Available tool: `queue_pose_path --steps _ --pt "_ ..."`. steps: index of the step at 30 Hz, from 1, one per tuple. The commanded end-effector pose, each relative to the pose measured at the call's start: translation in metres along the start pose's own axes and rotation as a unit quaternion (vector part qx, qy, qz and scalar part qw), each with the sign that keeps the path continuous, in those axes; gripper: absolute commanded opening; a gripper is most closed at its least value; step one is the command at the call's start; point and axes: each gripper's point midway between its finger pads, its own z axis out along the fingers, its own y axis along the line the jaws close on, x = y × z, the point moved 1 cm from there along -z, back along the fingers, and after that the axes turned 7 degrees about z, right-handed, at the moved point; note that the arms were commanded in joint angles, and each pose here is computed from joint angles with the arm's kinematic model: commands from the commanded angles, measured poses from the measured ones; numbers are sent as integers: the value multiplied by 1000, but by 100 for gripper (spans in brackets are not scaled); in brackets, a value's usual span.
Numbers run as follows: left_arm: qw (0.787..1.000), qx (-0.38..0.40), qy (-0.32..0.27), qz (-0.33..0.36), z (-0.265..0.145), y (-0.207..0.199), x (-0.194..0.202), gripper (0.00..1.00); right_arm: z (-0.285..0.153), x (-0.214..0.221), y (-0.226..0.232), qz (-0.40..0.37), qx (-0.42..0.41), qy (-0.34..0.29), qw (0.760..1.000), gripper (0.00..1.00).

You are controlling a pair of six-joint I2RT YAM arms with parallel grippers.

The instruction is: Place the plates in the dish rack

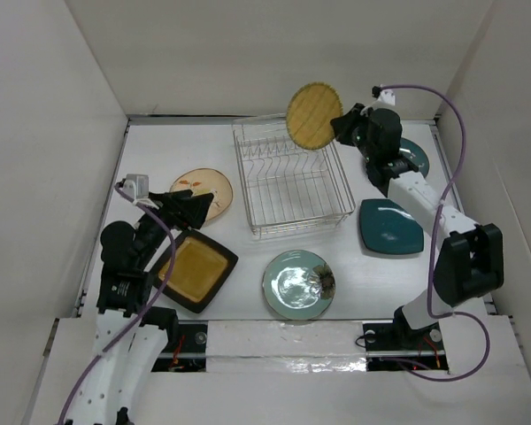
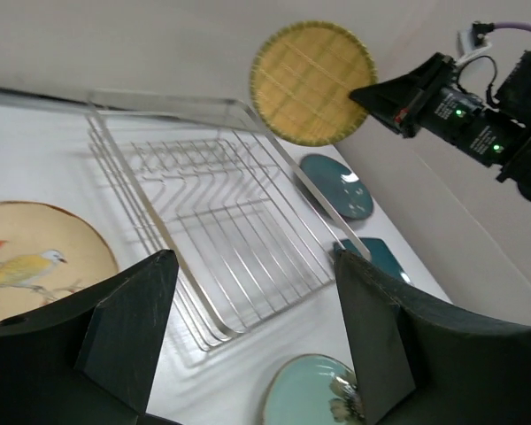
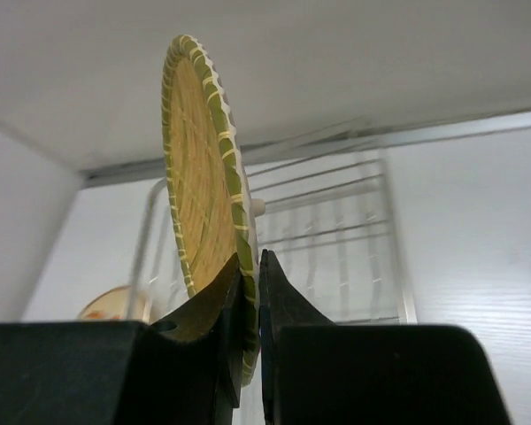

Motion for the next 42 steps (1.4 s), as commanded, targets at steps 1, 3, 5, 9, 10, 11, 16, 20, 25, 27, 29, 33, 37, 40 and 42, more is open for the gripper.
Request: queue_pose_path --steps 1,3,5,9,10,11,16,20,25,27,29,33,37,40,42 --pt "994 -78 -38 66 -16 21 -15 69 -7 -71 -24 -106 151 -112 976 0" --pt "993 -75 -50 73 -21 18 -20 68 -7 -77 -39 -132 225 -133 956 0" --pt "992 -84 -54 78 -23 20 -23 67 2 -71 -49 -152 244 -120 950 0" --pt "992 -91 -49 79 -22 23 -21 65 15 -65 -47 -181 278 -110 937 0" --pt "992 -90 -46 78 -22 23 -20 65 17 -62 -47 -192 284 -106 934 0" --pt "992 -91 -47 78 -22 23 -20 64 20 -61 -49 -194 290 -105 931 0" --pt "990 -110 -46 75 -22 30 -21 63 32 -39 -65 -220 313 -75 921 0" --pt "990 -111 -43 74 -21 31 -19 62 45 -19 -68 -224 292 -50 929 0" --pt "989 -120 -43 74 -20 35 -19 62 61 11 -72 -230 270 -13 935 0" --pt "989 -125 -39 74 -19 37 -17 62 66 25 -75 -232 270 1 935 0" --pt "988 -129 -38 75 -19 39 -17 61 69 35 -74 -234 266 9 935 0" --pt "985 -152 -39 67 -16 47 -18 55 70 40 -73 -231 254 14 939 22" --pt "986 -153 -29 52 -10 49 -16 49 63 32 -54 -218 227 7 949 42" --pt "988 -150 -21 40 -4 48 -16 33 56 25 -44 -206 212 1 955 55" --pt "985 -167 -19 32 -4 52 -17 7 48 12 -23 -192 173 -14 966 61"
